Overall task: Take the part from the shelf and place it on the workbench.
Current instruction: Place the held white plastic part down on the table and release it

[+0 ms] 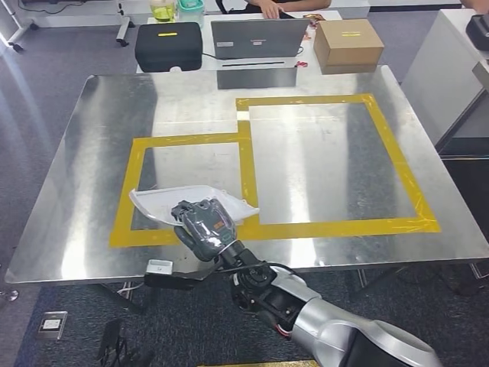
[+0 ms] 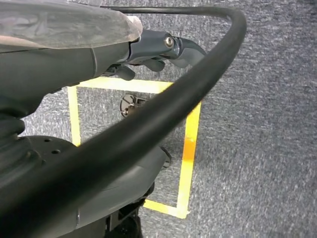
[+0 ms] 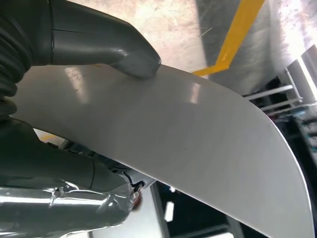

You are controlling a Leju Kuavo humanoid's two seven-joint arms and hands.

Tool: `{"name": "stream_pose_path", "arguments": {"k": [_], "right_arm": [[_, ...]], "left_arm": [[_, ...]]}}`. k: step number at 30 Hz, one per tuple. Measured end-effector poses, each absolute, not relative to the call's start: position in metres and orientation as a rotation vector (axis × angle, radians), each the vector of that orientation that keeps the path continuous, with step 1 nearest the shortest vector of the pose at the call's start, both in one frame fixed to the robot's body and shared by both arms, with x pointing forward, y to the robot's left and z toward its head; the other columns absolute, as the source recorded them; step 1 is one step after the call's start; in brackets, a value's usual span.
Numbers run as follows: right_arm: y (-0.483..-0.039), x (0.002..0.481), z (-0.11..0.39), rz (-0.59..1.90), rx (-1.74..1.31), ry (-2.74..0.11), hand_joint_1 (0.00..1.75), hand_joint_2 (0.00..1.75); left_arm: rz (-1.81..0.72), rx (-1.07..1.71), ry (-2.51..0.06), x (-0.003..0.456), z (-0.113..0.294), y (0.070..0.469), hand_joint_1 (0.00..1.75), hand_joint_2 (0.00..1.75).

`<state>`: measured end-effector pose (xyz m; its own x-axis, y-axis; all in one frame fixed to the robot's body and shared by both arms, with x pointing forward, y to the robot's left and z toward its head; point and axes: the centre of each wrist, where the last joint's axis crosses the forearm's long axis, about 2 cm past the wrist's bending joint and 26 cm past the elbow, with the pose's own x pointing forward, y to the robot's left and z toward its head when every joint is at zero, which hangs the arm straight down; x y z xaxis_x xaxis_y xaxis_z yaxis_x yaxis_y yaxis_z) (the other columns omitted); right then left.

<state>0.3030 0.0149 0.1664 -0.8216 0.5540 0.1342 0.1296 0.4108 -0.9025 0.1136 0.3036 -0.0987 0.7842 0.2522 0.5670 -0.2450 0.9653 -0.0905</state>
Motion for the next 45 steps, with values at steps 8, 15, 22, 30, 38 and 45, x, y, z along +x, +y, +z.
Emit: {"name": "stream_pose_path", "arguments": {"k": [8,15,22,30,38,45], "right_arm": [[0.013,0.305,0.178,1.236,-0.444,-2.387,1.73,1.75],[0.014,0.308,0.188,1.096,-0.425,-2.338,1.73,1.75],[0.015,0.309,0.189,1.05,-0.41,-2.295,1.73,1.75],[0.019,0.317,0.195,0.888,-0.244,-2.016,1.73,1.75],[0.017,0.33,0.2,0.936,-0.219,-1.952,1.73,1.75],[0.015,0.335,0.198,0.978,-0.236,-1.937,1.73,1.75]], "left_arm": [[0.251,-0.015,-0.615,0.116,-0.098,0.301,0.0,1.75],[0.248,-0.016,-0.623,0.118,-0.098,0.301,0.0,1.75],[0.248,-0.017,-0.624,0.118,-0.098,0.301,0.0,1.75],[0.248,-0.02,-0.628,0.118,-0.098,0.301,0.0,1.75],[0.243,-0.023,-0.632,0.12,-0.097,0.3,0.0,1.75],[0.239,-0.027,-0.634,0.121,-0.097,0.3,0.0,1.75]]}}
